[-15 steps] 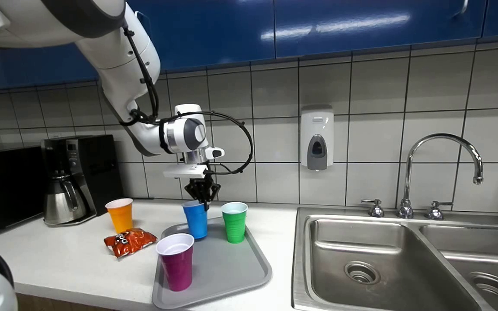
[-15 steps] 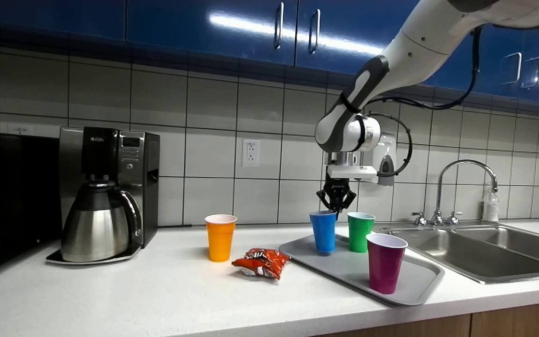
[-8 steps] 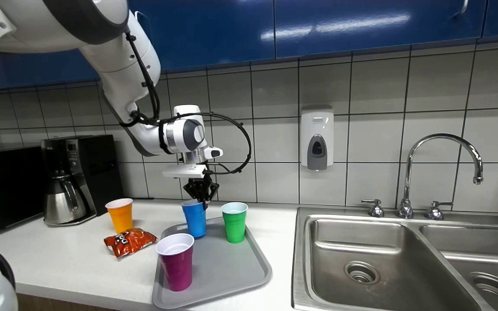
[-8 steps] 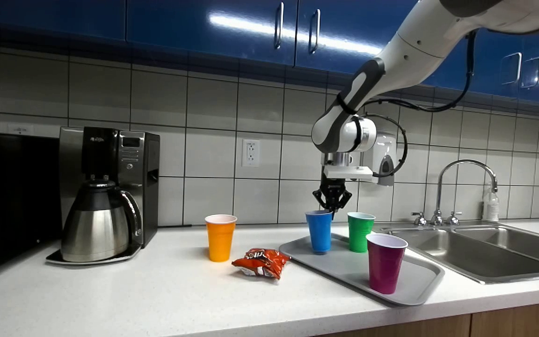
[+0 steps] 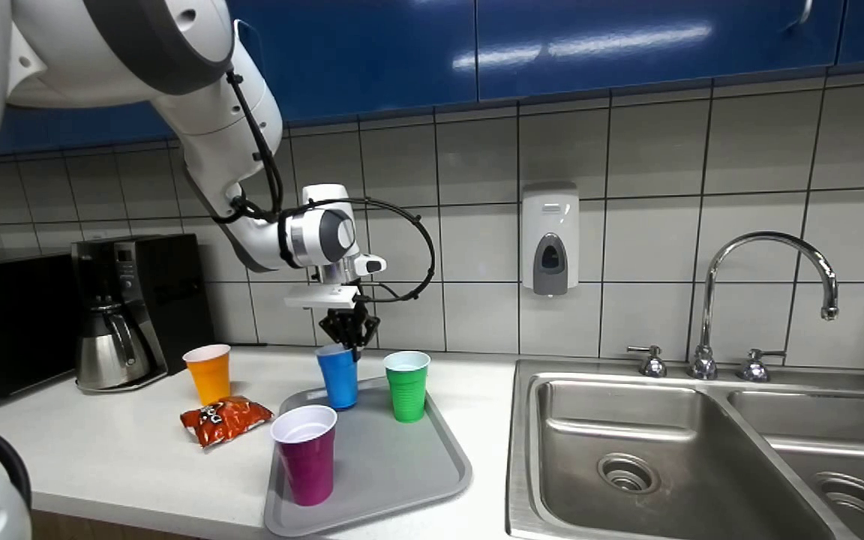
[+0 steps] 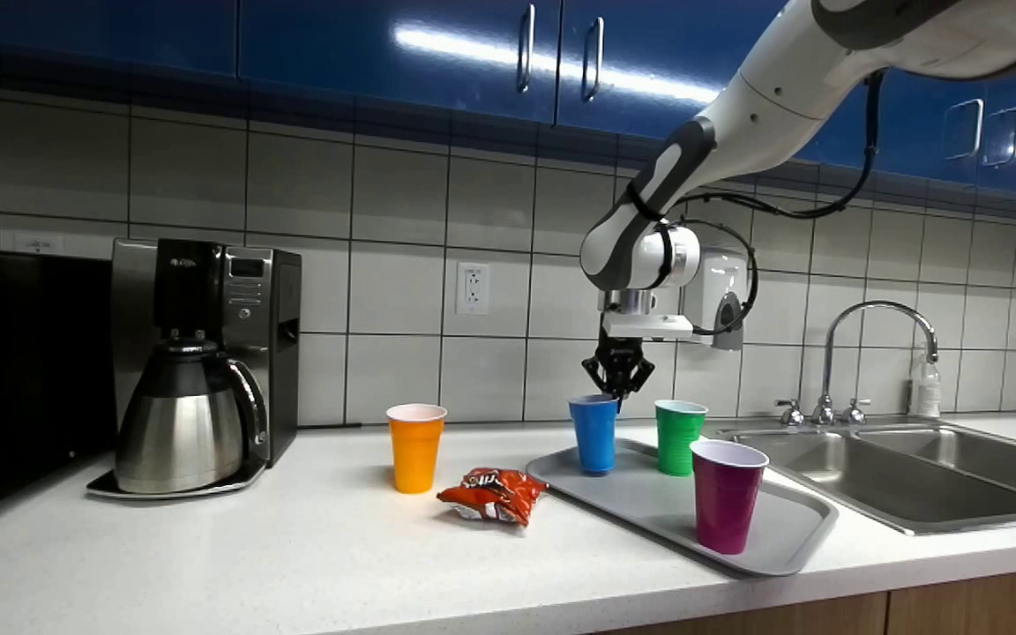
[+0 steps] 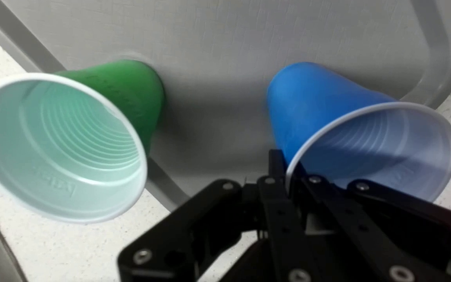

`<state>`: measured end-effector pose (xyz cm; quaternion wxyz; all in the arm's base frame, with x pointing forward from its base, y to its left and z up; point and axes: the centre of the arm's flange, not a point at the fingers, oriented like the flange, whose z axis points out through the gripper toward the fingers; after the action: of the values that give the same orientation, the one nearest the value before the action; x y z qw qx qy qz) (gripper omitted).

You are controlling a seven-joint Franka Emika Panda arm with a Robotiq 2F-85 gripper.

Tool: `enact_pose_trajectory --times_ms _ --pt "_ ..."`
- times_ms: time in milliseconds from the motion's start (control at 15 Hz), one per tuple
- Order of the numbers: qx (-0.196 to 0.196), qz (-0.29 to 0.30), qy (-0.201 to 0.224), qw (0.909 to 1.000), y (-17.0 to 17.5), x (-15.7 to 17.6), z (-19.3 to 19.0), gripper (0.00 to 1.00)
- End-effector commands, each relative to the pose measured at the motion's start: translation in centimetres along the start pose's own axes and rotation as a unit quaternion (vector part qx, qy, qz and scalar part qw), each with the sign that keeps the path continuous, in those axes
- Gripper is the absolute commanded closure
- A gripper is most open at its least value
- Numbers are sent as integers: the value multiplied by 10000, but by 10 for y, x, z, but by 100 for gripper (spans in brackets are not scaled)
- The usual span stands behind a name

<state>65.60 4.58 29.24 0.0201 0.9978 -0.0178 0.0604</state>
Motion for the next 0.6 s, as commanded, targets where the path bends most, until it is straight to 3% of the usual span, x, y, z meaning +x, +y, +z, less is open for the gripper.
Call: enact_pose_trajectory --times_ms 0,400,467,533 --pt "8 -110 20 9999 -3 13 3 99" --pt "0 -134 10 9999 -4 16 7 99" --pt "-16 -133 -17 9999 -4 15 8 71" --pt "-26 -146 -18 9999 -4 15 8 70"
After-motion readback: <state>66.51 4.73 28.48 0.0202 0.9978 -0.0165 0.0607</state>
